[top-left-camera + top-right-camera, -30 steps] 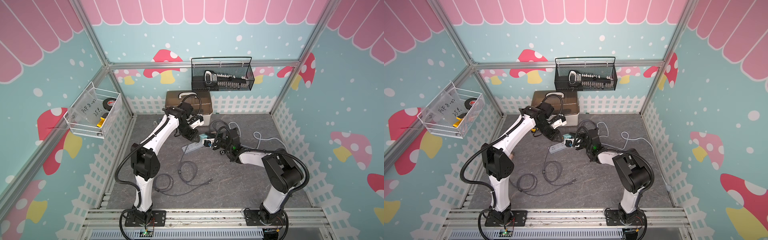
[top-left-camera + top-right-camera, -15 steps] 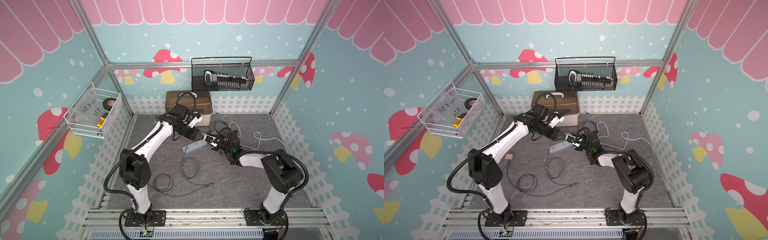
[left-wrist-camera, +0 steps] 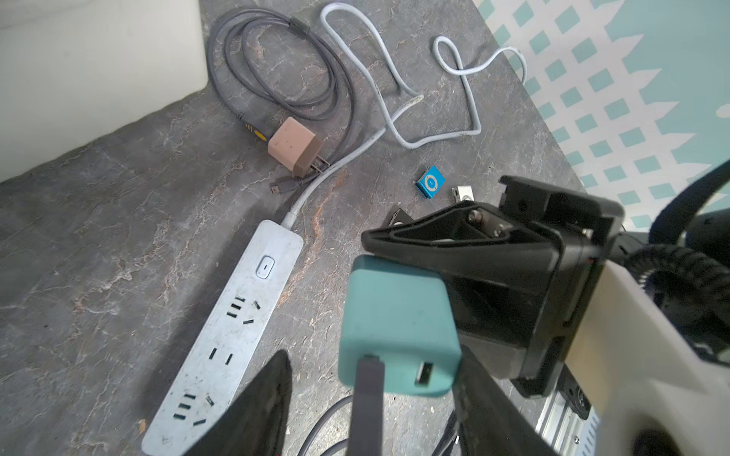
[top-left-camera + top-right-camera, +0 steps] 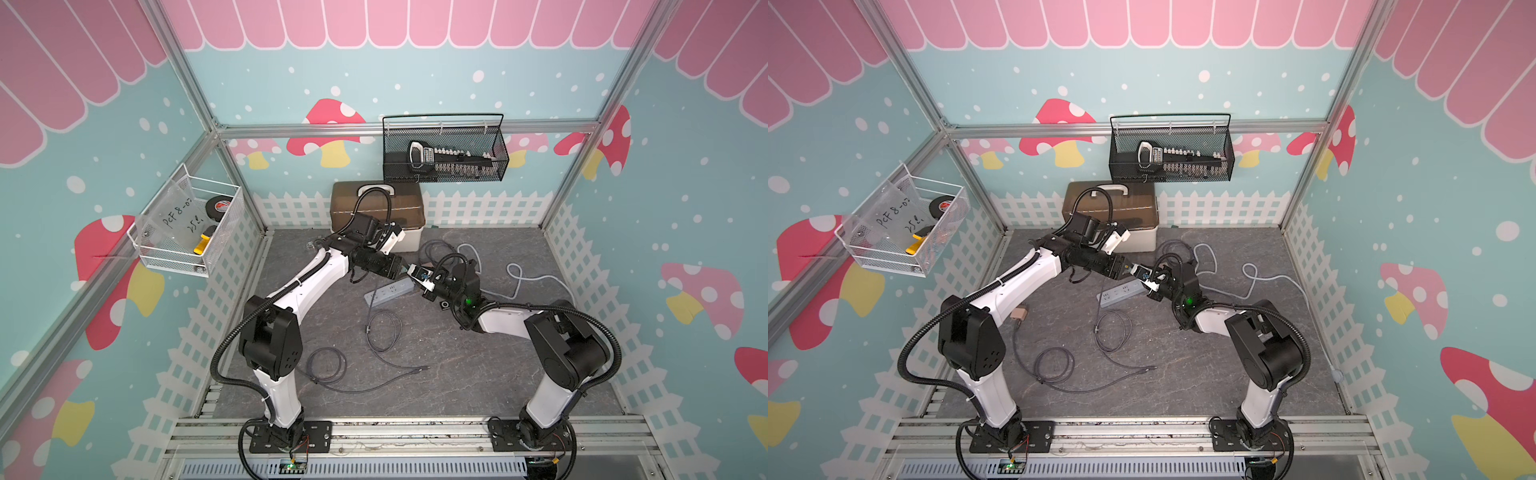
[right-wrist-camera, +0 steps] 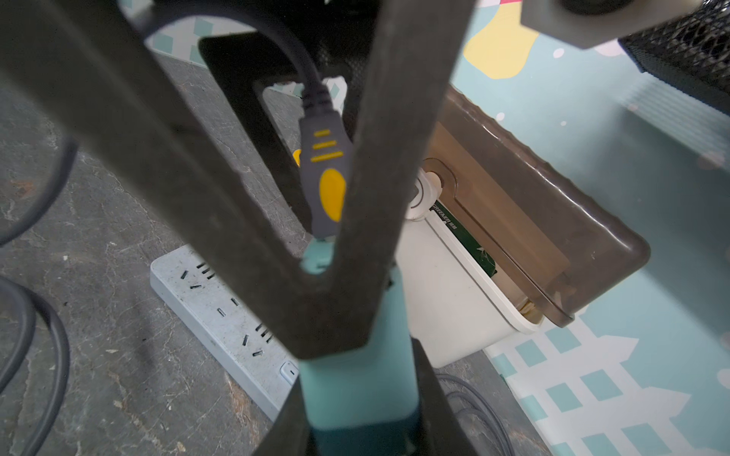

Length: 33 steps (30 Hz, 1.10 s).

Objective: Charge mp3
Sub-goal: Pick up the plug from the center of the board.

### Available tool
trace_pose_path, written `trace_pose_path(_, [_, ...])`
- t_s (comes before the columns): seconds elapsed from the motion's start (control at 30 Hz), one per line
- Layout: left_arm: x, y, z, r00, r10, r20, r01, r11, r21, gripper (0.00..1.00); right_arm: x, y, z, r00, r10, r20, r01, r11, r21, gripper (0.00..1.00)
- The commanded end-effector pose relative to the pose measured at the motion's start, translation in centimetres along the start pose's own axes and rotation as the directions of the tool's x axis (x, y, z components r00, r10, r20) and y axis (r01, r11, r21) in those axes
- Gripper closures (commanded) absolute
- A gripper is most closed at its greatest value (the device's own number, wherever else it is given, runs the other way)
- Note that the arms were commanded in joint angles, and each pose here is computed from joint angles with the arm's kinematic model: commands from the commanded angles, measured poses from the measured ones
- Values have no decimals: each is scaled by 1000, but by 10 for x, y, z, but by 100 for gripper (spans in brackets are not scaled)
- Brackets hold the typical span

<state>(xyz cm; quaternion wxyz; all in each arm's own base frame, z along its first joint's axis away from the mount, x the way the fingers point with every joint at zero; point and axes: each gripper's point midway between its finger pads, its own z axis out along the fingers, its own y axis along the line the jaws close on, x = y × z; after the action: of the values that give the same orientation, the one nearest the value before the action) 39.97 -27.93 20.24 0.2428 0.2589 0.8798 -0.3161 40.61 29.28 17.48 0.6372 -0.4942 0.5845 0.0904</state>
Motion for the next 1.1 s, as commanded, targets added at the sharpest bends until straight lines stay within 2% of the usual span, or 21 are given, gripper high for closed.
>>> trace_pose_path(0.0, [-11,-13,-1,999,23,41,-24,999,31,40,-32,-6,2,996,-2,85,2,1000,5,88])
trace_pose_path(0.2, [-6,-16,5,999,29,20,-30,998,58,53,-32,-9,3,997,9,75,-11,999,30,88])
trace_pose_path(0.4, [-8,-21,5,999,42,19,-44,995,86,76,-32,-9,3,997,25,71,-28,999,37,84])
trace_pose_path(0.5, [-11,-25,2,998,60,23,-62,993,96,84,-30,-10,4,997,45,67,-48,998,40,77])
trace_pose_path(0.6, [-13,-27,-2,996,91,10,-92,992,90,89,-27,-14,2,997,65,52,-68,995,70,51])
trace_pose_path(0.77, [-4,1,-13,982,156,-108,-162,986,-45,94,-11,-12,-15,999,39,-20,-36,994,106,26])
trace_pose_path(0.93, [20,36,-22,944,184,-275,-236,957,-169,96,19,9,-42,984,15,-175,-9,999,40,24])
trace_pose_path(1.03, [39,50,-23,910,198,-364,-283,939,-198,96,34,15,-62,964,20,-265,-11,999,37,24])
trace_pose_path(1.07, [44,54,-22,889,237,-392,-329,925,-188,96,38,16,-68,956,19,-293,-8,999,40,24])
